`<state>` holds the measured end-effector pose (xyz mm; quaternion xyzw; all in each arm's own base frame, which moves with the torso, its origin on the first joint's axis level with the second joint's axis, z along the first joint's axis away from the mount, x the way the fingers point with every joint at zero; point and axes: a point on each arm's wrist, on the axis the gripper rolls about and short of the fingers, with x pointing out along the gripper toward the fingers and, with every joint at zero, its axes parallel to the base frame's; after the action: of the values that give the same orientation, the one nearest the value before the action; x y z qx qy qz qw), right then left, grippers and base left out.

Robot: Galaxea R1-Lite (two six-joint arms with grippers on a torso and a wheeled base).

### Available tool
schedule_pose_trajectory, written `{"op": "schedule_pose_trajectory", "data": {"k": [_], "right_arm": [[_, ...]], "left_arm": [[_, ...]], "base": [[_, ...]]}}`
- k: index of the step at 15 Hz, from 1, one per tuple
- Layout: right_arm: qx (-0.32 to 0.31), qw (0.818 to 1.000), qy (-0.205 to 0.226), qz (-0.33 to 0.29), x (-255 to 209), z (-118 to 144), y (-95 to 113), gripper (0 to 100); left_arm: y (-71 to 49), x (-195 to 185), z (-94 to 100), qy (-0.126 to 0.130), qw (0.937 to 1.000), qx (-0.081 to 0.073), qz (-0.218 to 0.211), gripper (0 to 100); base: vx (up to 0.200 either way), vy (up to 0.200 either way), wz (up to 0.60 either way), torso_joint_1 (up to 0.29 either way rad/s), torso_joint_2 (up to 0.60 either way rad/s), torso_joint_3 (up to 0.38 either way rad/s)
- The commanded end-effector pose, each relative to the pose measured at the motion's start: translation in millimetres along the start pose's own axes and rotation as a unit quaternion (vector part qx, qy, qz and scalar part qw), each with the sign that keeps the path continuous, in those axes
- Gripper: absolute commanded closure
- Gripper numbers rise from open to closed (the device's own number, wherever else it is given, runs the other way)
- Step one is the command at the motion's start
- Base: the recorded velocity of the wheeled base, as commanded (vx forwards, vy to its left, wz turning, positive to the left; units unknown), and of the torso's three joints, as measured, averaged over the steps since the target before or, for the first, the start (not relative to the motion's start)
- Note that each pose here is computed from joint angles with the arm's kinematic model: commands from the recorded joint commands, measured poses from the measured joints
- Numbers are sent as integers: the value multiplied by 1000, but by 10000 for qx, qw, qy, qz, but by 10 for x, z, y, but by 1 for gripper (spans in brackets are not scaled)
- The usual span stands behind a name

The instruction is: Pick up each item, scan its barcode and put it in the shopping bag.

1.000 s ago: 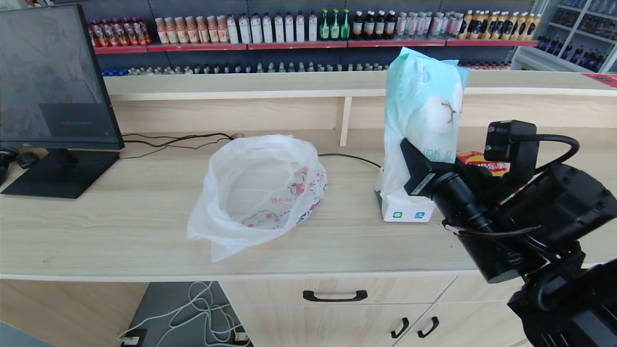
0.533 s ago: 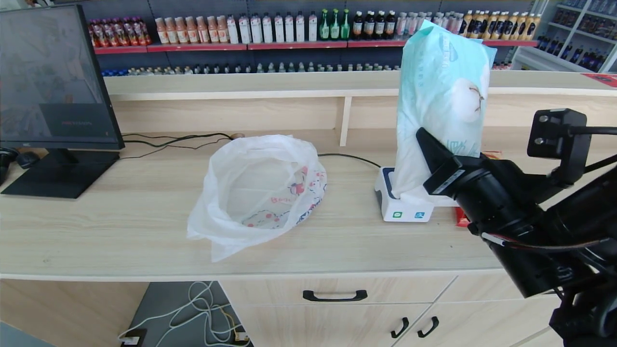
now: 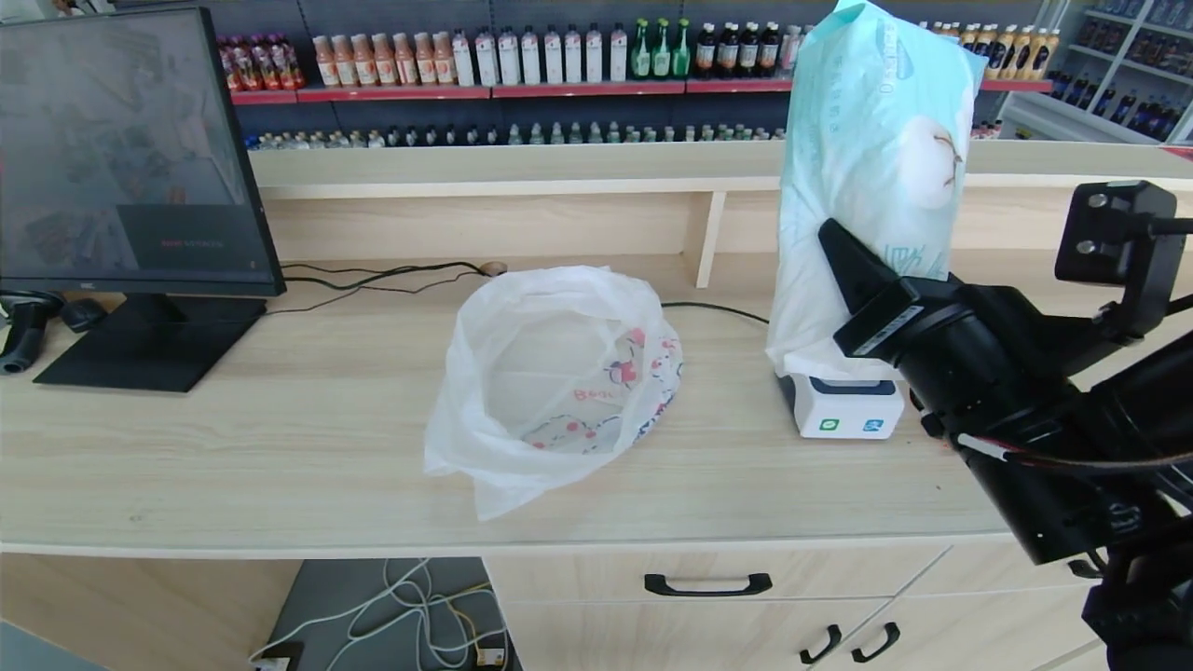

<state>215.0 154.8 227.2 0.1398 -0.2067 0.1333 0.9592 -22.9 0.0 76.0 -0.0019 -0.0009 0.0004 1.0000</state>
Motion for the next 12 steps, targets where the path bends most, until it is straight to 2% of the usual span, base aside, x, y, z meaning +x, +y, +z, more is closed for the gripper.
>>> {"op": "schedule_pose_trajectory", "data": {"k": [1,4,8,12], "right_arm": [[-3,10000,8,7,0,-7,1,100],[-34,9998,130,130,-5,-78,10,100],[-65,9992,197,334,32,-145,37,100],[-14,9974,368,625,124,-361,230,100]], "left_arm": [[0,1,0,8,10000,-4,3,0],[0,0,0,1,10000,4,-4,0],[0,1,-3,1,10000,-4,3,0],[0,1,-3,1,10000,4,-4,0]], "base": [[0,200,0,-2,-2,2],[0,200,0,2,1,1],[0,0,0,0,0,0],[0,0,0,0,0,0]]}}
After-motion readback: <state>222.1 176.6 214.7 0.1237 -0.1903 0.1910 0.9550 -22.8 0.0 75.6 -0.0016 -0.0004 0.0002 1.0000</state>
